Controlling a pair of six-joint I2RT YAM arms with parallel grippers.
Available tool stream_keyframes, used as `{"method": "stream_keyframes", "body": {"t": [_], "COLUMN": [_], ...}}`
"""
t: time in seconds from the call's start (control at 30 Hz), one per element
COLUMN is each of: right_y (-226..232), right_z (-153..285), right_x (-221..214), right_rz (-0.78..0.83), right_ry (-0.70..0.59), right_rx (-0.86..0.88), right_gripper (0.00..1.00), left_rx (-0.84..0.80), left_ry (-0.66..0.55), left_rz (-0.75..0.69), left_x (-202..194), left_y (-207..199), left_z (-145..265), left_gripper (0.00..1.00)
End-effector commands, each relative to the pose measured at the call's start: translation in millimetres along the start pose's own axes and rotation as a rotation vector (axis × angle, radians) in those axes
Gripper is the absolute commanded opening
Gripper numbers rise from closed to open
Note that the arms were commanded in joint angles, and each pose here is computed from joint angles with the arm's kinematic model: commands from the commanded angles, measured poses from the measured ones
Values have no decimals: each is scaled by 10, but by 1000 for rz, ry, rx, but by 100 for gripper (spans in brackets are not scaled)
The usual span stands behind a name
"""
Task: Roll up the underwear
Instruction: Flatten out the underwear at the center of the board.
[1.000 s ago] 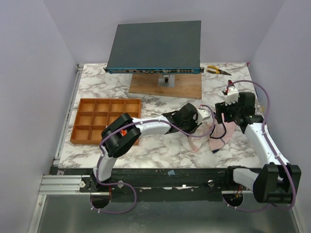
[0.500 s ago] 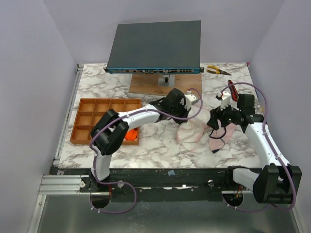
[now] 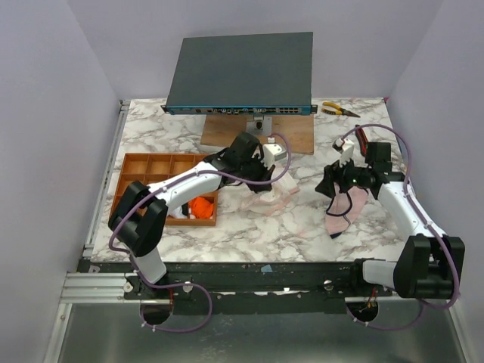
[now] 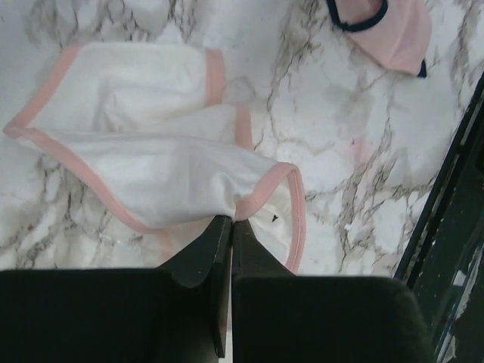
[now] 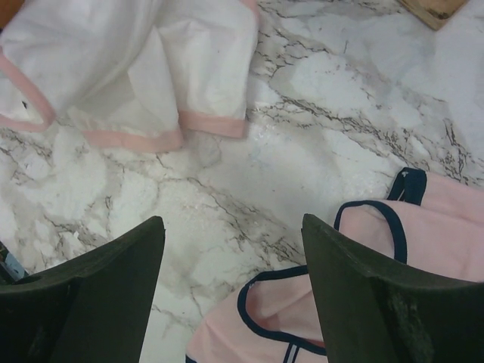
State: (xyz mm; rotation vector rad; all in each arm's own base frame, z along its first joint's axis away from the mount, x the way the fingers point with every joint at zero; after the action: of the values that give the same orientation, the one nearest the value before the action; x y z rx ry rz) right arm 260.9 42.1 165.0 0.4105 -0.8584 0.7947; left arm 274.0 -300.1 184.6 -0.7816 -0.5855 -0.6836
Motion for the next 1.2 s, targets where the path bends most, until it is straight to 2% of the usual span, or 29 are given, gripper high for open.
{"method": "stream_keyframes", "body": {"t": [0.0,0.2,0.37,0.47,0.7,0.97,1.17], "right_y": [-82,-82,99,174,17,20,143], "right_z": [-120,-267,-576,-795,-1193,-1340,-1403], "right_x": [41,42,143,178,98,-60,-124], "right_rz": [-5,-18,66,59,-76,-123,-145], "right_ry": [-45,-56,-46,-32,104,171,198], "right_rx": [-31,-34,-60,-66,-123,-101,-41], "right_gripper": [77,77,76,75,69,67,58], "left_rx": [69,155,200,223,210,204,210], "left_ry": [100,95,60,53,56,26,4], "left_rz": [12,1,-50,-49,-43,-63,-66], "left_x": [-297,-431,-504,-533,-554,-497,-423], "left_y": [219,422,463,506,473,430,422], "left_z": [10,116,242,291,373,446,476], "left_gripper": [0,2,24,31,36,40,40]}}
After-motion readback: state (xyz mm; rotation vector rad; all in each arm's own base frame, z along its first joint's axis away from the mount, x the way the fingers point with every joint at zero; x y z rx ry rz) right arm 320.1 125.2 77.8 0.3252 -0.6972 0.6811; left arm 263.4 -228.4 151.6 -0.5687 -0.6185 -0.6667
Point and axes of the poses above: each gripper's point midway between its finger pads, its own z axis back along the fingers, its own y axis along the line the jaws close on, x = y × z, the point moved 7 cm from there along z, back along the fingers, and after that the axes turned 14 degrees about z, right-handed, at the moved point
